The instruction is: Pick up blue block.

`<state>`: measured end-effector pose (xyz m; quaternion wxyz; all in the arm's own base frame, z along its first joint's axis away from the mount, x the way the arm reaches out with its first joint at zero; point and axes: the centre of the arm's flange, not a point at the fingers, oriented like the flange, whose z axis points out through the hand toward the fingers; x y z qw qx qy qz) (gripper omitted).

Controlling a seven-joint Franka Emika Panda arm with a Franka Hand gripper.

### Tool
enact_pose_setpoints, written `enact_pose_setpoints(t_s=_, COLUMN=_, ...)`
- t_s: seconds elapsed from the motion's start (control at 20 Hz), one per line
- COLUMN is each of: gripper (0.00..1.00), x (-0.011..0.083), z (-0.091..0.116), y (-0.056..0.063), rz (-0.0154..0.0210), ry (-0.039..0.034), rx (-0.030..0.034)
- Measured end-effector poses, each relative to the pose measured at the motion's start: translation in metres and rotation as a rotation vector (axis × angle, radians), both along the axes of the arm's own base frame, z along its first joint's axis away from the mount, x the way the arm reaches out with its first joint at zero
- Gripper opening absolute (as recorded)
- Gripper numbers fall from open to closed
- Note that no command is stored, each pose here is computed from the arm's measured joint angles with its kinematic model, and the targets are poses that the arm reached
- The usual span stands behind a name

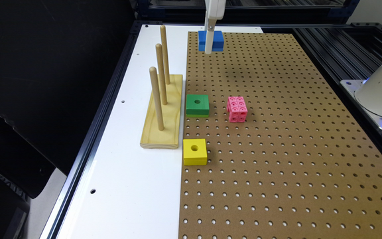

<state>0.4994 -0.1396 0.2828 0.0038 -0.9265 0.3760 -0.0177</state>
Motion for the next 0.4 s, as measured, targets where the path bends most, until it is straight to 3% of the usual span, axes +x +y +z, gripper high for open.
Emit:
enact_pose_setpoints(t_s=0.15, gripper=0.00, x=-0.0016, z=0.022, y=0.000, rz=0.0000, ry=-0.0088, rx=-0.0050)
enact_pose_setpoints(t_s=0.4, gripper=0.00, x=-0.0088, z=0.057, y=0.003, rz=-0.0001, ry=-0.0091, rx=-0.0092)
